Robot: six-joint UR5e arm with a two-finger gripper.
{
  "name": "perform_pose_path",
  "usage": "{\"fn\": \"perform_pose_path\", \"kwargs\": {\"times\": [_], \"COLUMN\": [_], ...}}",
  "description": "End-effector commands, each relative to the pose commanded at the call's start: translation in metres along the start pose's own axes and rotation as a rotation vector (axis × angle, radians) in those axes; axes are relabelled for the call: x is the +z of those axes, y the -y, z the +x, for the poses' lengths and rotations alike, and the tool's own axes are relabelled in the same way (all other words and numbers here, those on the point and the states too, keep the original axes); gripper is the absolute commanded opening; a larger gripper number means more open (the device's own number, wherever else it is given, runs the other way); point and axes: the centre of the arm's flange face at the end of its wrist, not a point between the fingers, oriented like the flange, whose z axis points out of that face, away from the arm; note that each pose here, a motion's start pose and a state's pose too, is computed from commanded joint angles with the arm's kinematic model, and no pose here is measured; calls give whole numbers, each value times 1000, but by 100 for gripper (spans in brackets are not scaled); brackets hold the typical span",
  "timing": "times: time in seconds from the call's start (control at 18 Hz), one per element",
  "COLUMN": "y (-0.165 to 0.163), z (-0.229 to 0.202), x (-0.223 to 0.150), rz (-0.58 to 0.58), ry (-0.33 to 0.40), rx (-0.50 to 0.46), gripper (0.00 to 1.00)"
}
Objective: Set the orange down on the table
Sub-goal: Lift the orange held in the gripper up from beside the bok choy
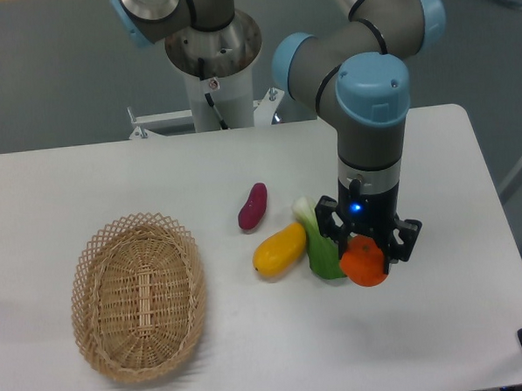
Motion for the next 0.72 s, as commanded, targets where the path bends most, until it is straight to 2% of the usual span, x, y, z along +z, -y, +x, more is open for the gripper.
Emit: {"fn": "perform_pose_path", "kwargs": {"times": [0.33,0.72], "y": [1,18], "z": [0,7], "x": [7,36], "rz": [-4,-10], "ry": [-9,-34], "rx": [-21,-214], "gripper": [58,59]}}
